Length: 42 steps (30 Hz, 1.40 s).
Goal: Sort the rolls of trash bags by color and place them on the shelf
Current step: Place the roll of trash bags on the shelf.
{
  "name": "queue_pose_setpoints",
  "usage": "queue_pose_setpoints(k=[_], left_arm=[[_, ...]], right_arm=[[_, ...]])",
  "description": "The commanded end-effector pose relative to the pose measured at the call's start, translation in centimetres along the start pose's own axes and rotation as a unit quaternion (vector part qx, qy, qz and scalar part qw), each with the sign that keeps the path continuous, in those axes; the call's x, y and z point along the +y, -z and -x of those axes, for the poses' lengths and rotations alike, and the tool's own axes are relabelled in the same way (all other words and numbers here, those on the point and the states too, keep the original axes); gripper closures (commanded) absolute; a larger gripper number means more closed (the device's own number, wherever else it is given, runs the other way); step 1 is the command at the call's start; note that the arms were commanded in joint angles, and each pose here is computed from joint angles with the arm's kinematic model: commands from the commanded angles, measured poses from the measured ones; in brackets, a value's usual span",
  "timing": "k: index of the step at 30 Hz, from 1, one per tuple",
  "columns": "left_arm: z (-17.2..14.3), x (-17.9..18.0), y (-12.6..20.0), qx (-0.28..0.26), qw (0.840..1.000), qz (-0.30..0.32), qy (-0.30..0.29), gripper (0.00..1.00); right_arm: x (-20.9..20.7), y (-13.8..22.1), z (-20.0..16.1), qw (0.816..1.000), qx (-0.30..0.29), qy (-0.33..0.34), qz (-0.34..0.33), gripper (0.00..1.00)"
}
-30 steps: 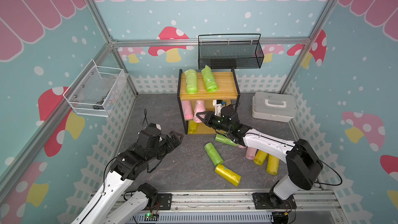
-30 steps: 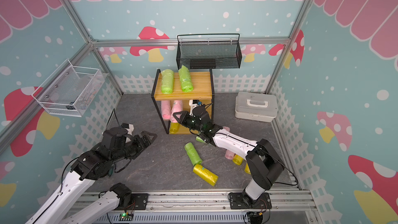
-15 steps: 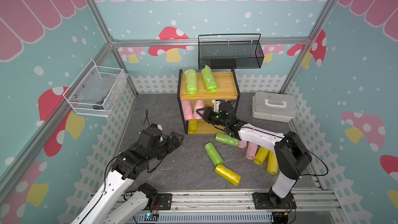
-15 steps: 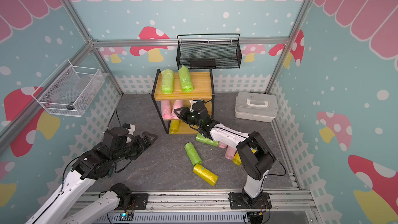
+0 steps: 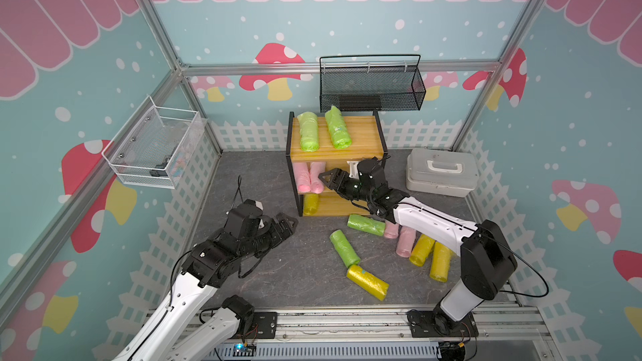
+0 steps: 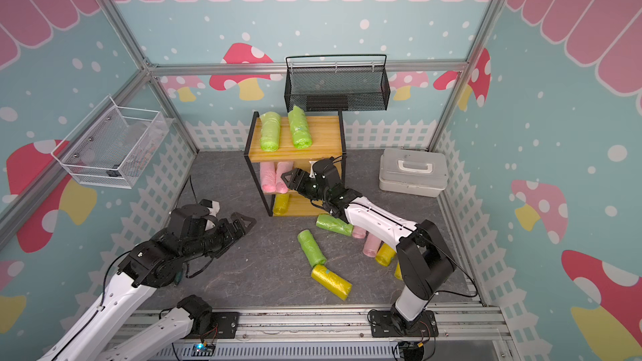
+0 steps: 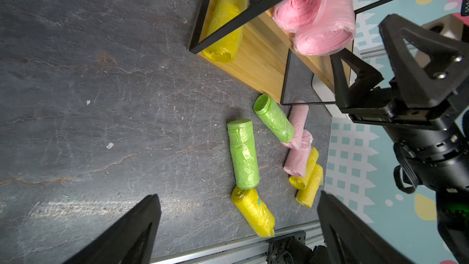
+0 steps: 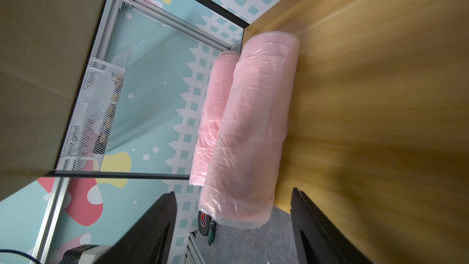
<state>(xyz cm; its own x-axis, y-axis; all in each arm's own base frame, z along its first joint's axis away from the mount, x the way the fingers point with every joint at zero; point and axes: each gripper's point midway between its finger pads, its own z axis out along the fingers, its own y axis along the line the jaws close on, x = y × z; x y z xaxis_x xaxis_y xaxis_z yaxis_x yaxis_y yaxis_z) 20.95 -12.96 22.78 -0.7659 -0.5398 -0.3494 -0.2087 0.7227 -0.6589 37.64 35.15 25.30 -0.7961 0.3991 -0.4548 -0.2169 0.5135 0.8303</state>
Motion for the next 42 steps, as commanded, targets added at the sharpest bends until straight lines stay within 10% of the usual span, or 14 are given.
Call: queue_pose_setpoints(k=[1,25,42], left_arm=[[-0.4,0.7,-0.3,0.007,1.000,0.010,-0.004,0.01],[-1.9,2.6,-3.4,0.030,0.999,0.029,0.025,0.01],[-3.7,2.8,-5.0,0.046,0.998,0.021,0.043,0.02]], right_arm=[[-0.7,1.3,-0.8,1.000,0.010,0.018,-0.014,0.26],[-10.9,12.0,-14.8,0.945,0.228,0.162,-0.168,0.23],[-16.4,9.6,-20.2,0.876,0.352,0.199,-0.264,0.21]])
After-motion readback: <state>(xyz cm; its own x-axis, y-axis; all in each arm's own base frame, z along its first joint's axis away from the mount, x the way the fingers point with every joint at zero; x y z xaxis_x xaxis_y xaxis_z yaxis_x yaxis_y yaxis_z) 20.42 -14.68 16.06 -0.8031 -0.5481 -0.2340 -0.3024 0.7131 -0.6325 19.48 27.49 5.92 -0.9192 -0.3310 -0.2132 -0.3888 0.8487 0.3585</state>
